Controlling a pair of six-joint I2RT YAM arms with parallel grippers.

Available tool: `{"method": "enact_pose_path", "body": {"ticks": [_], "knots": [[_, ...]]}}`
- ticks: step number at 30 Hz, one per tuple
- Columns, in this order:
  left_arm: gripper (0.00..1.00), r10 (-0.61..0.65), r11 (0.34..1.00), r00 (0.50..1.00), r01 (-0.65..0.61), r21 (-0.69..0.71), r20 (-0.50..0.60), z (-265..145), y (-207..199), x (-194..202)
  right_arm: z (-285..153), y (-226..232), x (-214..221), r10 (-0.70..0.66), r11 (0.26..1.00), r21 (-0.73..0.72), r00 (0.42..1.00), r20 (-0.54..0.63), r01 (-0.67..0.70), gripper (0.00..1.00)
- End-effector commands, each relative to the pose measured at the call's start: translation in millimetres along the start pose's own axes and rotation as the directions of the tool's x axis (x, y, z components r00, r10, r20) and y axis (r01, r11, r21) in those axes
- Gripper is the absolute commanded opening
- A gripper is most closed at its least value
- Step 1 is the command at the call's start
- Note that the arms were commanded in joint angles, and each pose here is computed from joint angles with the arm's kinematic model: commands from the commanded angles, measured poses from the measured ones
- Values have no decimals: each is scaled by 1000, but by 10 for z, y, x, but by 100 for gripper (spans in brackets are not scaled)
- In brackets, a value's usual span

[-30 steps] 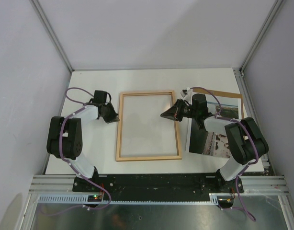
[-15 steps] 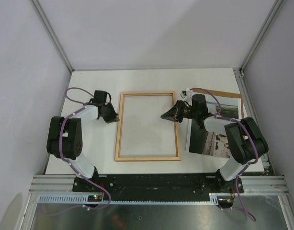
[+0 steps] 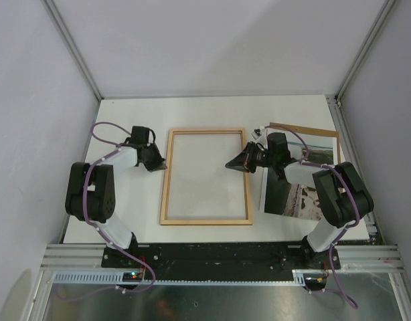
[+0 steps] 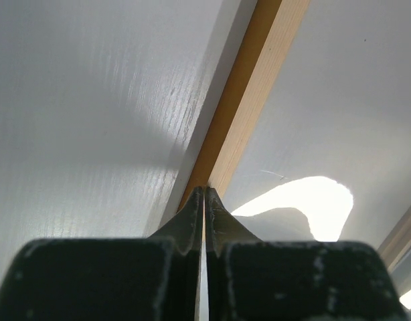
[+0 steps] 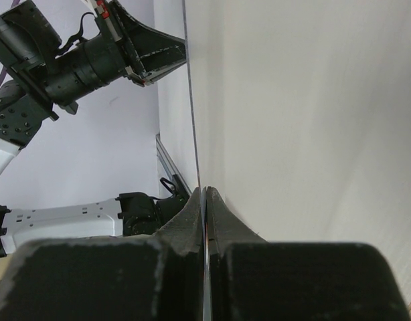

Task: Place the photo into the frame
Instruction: Place the glass panel at the frame body.

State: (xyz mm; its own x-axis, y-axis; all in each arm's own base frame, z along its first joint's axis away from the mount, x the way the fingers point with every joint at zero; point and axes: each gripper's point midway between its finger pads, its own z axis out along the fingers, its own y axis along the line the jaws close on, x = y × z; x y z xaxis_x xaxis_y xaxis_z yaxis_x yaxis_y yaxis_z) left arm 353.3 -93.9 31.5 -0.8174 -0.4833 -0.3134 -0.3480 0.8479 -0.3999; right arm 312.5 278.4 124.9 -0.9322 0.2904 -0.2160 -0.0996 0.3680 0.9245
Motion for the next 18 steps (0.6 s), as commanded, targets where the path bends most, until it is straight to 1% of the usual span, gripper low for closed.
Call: {"method": "enact_pose_path", "body": {"ticks": [1,15,18], "knots": [[0,-4,996,996,-3,-84,-92,122,229,282,7,-50,224,19,1000,-1,996,-91,-19,0],[2,3,998,996,-8,-65,-86,88,178,255,-10,-157,261,41,999,39,994,-103,-37,0],[5,12,999,996,-17,-48,-86,70,144,244,-9,-165,250,41,999,39,994,-101,-37,0]]}}
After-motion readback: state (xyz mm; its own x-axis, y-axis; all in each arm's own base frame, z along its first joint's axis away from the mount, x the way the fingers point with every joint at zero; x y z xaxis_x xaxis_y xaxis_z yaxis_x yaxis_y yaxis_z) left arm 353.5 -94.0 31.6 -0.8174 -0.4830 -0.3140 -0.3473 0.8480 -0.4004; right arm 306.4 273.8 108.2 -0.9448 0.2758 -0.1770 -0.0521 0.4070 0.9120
